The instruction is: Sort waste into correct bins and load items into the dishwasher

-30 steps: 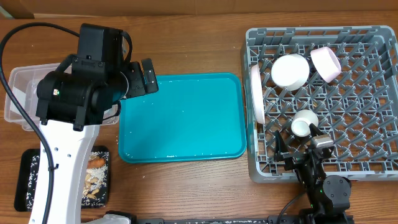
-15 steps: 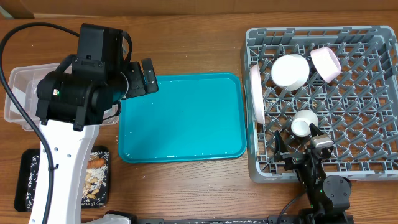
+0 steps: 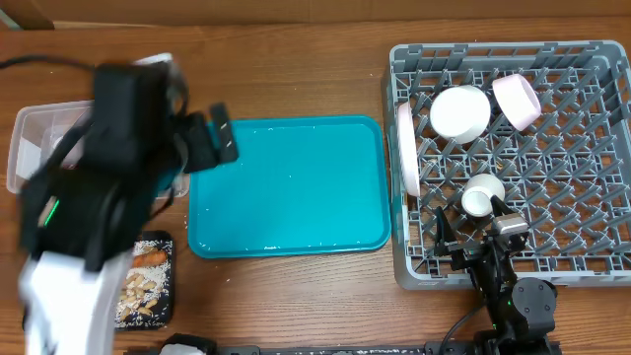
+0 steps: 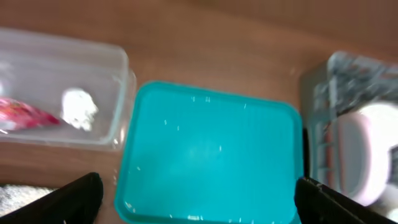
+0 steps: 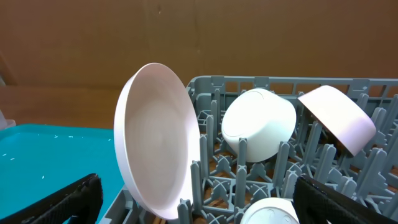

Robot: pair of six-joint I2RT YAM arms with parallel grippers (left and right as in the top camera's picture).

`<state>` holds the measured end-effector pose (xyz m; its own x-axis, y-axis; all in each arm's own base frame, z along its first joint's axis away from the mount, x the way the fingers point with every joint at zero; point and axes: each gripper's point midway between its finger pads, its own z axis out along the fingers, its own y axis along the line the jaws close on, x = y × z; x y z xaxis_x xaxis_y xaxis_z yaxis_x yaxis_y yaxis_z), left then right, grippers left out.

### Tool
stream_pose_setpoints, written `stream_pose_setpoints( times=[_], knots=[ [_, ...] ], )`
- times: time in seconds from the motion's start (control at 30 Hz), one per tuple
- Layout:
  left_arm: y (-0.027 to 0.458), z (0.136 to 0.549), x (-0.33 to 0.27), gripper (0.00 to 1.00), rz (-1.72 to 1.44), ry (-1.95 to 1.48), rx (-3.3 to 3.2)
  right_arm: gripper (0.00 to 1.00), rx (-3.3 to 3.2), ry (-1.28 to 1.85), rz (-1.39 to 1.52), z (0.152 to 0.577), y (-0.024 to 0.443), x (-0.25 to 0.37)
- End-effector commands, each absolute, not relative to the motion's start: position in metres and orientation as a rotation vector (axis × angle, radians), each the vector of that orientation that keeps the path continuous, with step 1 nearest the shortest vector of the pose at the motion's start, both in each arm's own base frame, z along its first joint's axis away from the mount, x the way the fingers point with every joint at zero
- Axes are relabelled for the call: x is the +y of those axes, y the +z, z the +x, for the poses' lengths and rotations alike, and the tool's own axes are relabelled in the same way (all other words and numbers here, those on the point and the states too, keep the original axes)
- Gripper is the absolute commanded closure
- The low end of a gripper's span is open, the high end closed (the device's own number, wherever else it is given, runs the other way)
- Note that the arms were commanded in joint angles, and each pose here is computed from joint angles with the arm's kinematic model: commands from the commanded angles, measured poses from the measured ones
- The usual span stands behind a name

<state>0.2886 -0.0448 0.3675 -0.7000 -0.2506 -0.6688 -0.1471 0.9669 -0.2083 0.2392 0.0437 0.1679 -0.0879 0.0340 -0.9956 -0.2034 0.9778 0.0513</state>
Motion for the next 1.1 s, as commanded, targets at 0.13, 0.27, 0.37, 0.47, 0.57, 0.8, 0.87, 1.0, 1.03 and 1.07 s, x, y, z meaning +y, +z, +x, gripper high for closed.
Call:
stream_pose_setpoints(
  times=[0.13, 0.27, 0.37, 0.47, 0.57, 0.8, 0.87, 1.0, 1.03, 1.07],
  knots=[
    [0.43, 0.175, 0.001, 0.0, -0.306, -0.149, 2.013, 0.0, 1.638, 0.205, -0.143, 0.239, 0.169, 0.046],
    [0.394, 0.139, 0.014, 0.0, -0.355, -0.129, 1.999, 0.0, 1.637, 0.205, -0.143, 0.239, 0.169, 0.046],
    [0.35, 0.125, 0.019, 0.0, -0.395, -0.112, 2.013, 0.0, 1.637, 0.205, -0.143, 0.239, 0.169, 0.046],
    [0.304, 0.127, 0.021, 0.0, -0.435, -0.109, 1.992, 0.0, 1.638, 0.205, -0.143, 0.239, 0.169, 0.046],
    [0.281, 0.153, 0.017, 0.0, -0.425, -0.163, 1.863, 0.0, 1.638, 0.205, -0.143, 0.239, 0.169, 0.046],
    [0.272, 0.207, -0.007, 0.0, -0.27, -0.338, 1.604, 0.0, 1.638, 0.205, -0.143, 0.239, 0.169, 0.046],
    [0.269, 0.217, -0.014, 0.0, -0.225, -0.371, 1.549, 0.0, 1.638, 0.205, -0.143, 0.239, 0.169, 0.046],
    [0.257, 0.229, -0.022, 0.0, -0.163, -0.41, 1.476, 0.0, 1.638, 0.205, -0.143, 0.239, 0.169, 0.046],
    [0.253, 0.23, -0.022, 0.0, -0.156, -0.413, 1.465, 0.0, 1.638, 0.205, -0.143, 0.239, 0.169, 0.046],
    [0.248, 0.232, -0.022, 0.0, -0.154, -0.413, 1.46, 0.0, 1.638, 0.205, -0.143, 0.239, 0.169, 0.046]
  ],
)
